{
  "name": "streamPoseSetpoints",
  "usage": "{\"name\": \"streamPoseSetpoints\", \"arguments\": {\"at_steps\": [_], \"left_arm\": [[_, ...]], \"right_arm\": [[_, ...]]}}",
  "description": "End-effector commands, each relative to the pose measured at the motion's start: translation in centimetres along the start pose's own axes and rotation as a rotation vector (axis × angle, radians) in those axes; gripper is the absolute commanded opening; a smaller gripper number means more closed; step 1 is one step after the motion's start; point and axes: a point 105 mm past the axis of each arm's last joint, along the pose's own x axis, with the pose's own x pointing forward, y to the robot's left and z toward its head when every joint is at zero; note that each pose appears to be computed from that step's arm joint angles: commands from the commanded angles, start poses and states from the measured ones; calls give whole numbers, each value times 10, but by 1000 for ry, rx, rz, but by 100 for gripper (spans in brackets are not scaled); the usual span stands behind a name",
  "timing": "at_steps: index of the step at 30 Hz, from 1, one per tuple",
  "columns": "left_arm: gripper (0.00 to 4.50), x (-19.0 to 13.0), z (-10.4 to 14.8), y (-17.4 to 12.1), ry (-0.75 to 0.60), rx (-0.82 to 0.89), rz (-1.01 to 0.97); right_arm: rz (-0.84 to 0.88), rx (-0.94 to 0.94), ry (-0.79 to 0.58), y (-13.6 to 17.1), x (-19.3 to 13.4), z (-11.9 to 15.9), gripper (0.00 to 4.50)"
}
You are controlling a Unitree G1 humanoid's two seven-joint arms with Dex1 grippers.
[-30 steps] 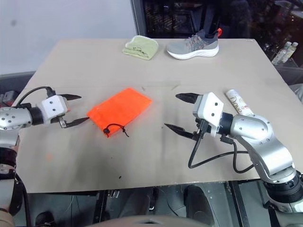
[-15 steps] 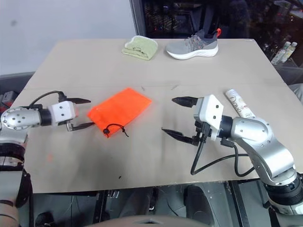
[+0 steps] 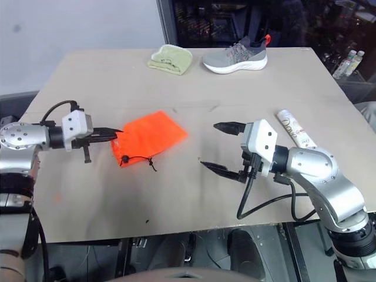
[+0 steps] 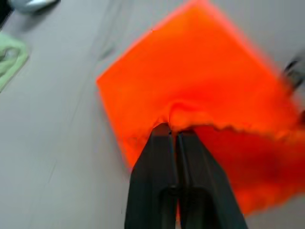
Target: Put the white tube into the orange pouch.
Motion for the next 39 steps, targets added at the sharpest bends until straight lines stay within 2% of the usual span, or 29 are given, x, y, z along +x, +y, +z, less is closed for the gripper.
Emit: {"name": "streamPoseSetpoints", "arguments": {"at_steps": [1, 4, 9, 13, 18, 22, 26, 31, 38, 39], "left_arm": [[7, 0, 44, -9, -105, -178, -52], [7, 21, 68, -7, -118, -344, -35], [7, 49, 98, -8, -147, -513, -66], [7, 68, 116, -8, -156, -537, -61], [7, 80, 112, -9, -90, -550, -28], [7, 86, 100, -16, -27, -551, -5], [7, 95, 99, -20, -56, -581, 24], [7, 96, 103, -17, -93, -603, 65], [7, 96, 109, -13, -129, -624, 100], [0, 95, 109, -12, -134, -629, 107]], "right_arm": [[-27, -43, -29, -3, -3, 10, 450], [-75, -23, 3, -10, -6, 3, 450], [-396, -66, 246, -59, -27, -31, 450], [-564, -79, 385, -83, -45, -54, 450], [-740, -18, 610, -103, -74, -80, 450], [-879, 99, 683, -121, -101, -95, 450], [-996, 166, 743, -142, -126, -108, 450], [-1041, 252, 790, -154, -136, -130, 450], [-1017, 373, 853, -162, -135, -168, 450], [-1015, 380, 850, -162, -135, -169, 387]]}}
